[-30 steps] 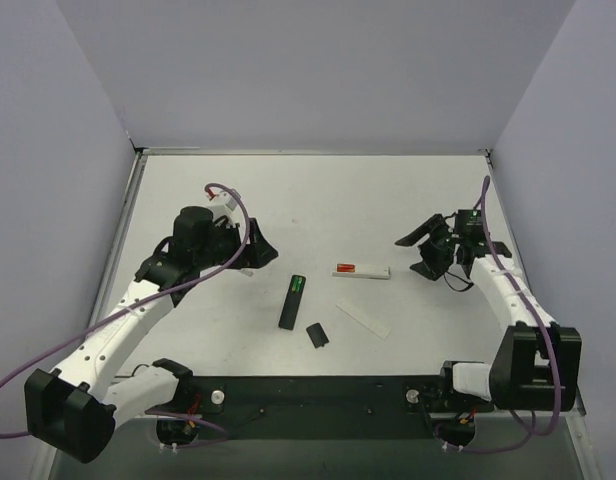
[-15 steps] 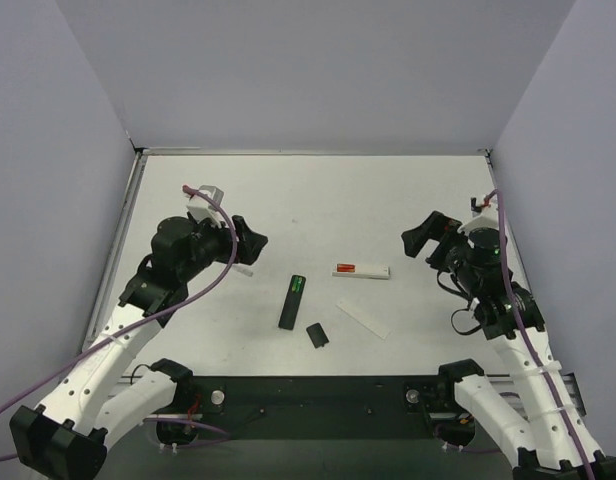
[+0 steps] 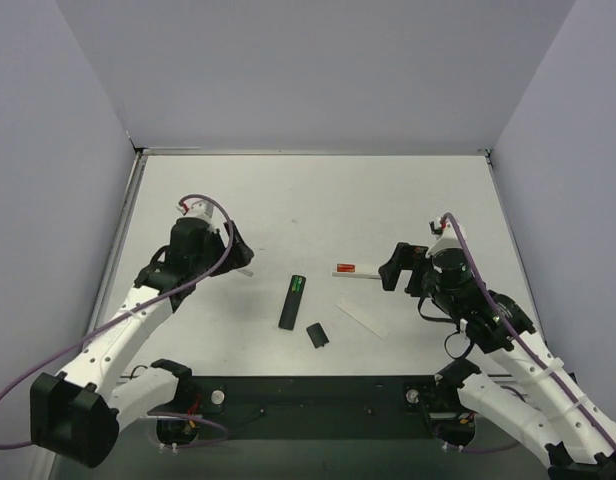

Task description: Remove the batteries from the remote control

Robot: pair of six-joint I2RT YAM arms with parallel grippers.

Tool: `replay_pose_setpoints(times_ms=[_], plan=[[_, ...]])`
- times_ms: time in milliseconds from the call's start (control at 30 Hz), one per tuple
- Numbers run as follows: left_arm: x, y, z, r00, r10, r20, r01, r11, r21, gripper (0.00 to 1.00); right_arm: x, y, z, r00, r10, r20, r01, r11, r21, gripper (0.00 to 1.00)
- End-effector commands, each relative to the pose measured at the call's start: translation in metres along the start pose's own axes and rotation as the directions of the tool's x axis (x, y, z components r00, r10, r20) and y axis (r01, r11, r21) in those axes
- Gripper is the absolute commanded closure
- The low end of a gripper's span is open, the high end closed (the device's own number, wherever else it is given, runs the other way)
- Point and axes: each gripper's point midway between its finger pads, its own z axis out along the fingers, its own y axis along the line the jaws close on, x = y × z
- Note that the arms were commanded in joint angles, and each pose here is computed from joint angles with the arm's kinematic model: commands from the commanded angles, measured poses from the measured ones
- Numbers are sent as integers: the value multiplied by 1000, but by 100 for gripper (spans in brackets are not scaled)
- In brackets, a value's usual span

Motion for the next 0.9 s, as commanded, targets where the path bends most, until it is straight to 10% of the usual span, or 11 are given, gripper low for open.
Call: replay_pose_setpoints(times_ms=[0,267,500,867], plan=[[-4,44,15,971,-239,12,235,947,-218,8,12,-5,4,997,49,-67,-45,997,60,0],[-5,76,40,815,-557,161,571,723,-390,21,30,5,6,990,30,-138,-29,1000,8,1],[-4,115,39,739,-593,320,637,460,-618,32,27,9,0,992,50,-118,-52,999,-15,1],[0,114,91,718,-644,265,589,358,-725,49,26,20,0,989,42,-138,-48,998,-38,2]])
